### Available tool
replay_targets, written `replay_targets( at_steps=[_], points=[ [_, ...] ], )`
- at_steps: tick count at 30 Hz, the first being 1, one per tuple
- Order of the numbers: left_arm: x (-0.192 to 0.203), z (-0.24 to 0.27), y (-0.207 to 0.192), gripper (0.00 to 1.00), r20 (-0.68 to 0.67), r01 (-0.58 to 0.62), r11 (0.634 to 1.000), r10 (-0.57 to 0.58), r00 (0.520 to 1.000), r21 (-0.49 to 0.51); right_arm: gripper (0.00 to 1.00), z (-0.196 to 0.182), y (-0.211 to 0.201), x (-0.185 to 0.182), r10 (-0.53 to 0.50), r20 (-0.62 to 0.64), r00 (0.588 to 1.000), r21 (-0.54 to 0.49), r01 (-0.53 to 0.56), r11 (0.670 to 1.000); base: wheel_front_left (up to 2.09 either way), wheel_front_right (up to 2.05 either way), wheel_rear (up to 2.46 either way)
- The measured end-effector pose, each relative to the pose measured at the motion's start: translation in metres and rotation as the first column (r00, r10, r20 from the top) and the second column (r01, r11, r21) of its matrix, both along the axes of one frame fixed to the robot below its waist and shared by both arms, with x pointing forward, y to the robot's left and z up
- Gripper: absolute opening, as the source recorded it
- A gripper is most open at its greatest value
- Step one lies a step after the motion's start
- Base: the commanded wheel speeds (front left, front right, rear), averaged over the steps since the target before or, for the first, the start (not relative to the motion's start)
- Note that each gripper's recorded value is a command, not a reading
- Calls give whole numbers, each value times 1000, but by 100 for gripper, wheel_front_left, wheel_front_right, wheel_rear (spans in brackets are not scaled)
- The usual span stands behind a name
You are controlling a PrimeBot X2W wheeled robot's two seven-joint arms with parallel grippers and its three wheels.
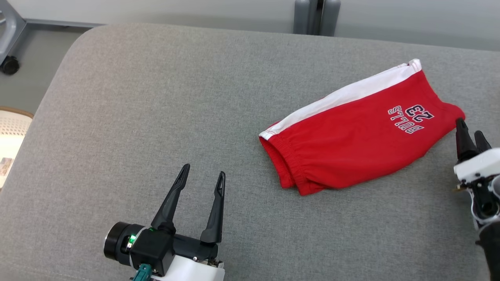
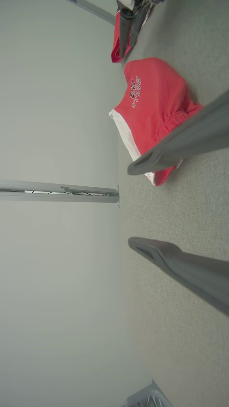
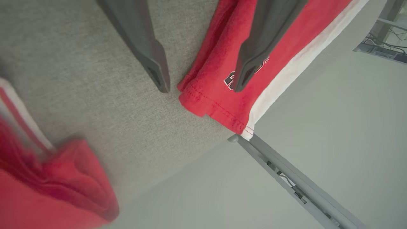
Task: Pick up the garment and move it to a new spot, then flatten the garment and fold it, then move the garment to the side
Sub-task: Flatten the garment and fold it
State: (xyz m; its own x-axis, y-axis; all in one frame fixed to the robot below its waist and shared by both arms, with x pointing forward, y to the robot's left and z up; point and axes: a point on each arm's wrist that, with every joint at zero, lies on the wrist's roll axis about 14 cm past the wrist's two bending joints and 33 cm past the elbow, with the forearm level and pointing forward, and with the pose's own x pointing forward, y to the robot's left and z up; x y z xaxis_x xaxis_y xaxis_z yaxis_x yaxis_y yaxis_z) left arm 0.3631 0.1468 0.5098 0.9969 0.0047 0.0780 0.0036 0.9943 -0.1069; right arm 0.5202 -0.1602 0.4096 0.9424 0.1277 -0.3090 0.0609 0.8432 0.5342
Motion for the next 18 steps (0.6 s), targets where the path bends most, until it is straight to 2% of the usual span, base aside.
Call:
replay_targets(
  at_steps=[3,8,13,14,16,18],
  points=[
    [3,-5,-1,100,-15,9,1000,-9,1000,5,100,-9,7,11,4,-74,997,65,1,998,0,0,0],
    [7,-10,4,100,-27,-1,1000,1,1000,16,100,-31,12,17,21,-201,979,118,3,993,0,0,0],
    [10,-12,6,100,-34,-6,1000,7,999,25,100,-36,25,28,56,-242,969,153,-19,988,0,0,0],
    [10,-13,6,100,-37,-6,1000,7,999,26,97,-36,27,29,59,-242,968,156,-22,988,0,0,0],
    [11,-14,5,100,-41,-4,1000,5,999,24,0,-35,31,34,65,-229,971,157,-29,987,0,0,0],
    [12,-13,6,100,-37,-5,1000,6,999,26,0,-34,32,34,67,-224,972,153,-32,988,0,0,0]
  ],
)
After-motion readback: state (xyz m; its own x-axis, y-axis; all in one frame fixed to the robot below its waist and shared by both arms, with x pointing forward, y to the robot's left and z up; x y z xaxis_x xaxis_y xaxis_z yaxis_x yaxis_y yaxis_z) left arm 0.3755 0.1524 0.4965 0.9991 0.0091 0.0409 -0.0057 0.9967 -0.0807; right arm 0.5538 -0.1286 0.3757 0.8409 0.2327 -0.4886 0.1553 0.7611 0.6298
